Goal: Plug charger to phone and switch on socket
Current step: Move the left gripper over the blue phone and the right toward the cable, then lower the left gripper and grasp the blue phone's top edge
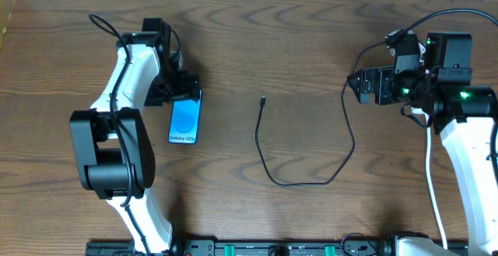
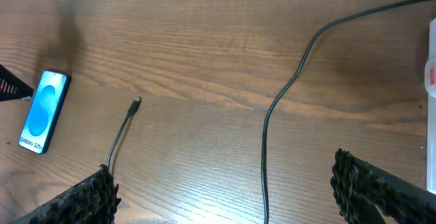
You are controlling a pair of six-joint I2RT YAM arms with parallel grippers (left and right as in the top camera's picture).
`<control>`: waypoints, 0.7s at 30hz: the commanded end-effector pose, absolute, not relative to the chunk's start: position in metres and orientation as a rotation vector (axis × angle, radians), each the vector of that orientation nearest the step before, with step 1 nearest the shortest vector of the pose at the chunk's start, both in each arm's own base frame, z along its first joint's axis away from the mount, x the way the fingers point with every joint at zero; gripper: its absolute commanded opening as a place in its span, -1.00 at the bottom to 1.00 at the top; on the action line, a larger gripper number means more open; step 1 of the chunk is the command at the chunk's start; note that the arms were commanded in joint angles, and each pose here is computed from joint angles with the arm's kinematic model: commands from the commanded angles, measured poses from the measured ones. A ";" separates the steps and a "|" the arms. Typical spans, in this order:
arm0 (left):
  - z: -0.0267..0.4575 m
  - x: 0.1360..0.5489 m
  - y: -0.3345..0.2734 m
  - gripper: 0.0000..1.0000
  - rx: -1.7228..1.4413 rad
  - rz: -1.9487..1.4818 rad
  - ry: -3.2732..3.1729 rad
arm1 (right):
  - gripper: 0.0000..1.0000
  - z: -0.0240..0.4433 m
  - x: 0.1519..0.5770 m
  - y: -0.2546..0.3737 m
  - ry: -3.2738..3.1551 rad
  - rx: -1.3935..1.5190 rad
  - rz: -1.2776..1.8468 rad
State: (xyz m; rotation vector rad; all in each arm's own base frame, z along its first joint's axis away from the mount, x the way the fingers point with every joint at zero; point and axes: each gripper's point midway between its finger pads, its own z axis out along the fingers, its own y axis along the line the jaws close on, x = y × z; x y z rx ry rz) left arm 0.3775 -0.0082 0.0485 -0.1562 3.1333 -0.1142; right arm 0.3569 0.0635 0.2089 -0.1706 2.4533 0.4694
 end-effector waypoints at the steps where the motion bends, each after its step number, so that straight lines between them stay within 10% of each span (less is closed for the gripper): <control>1: 0.035 0.371 -0.007 0.90 -0.195 -0.099 3.155 | 0.98 0.207 0.361 0.068 2.461 -0.172 0.486; 21: -0.002 0.364 -0.020 0.90 -0.012 -0.082 3.137 | 0.98 0.204 0.364 0.066 2.467 -0.166 0.464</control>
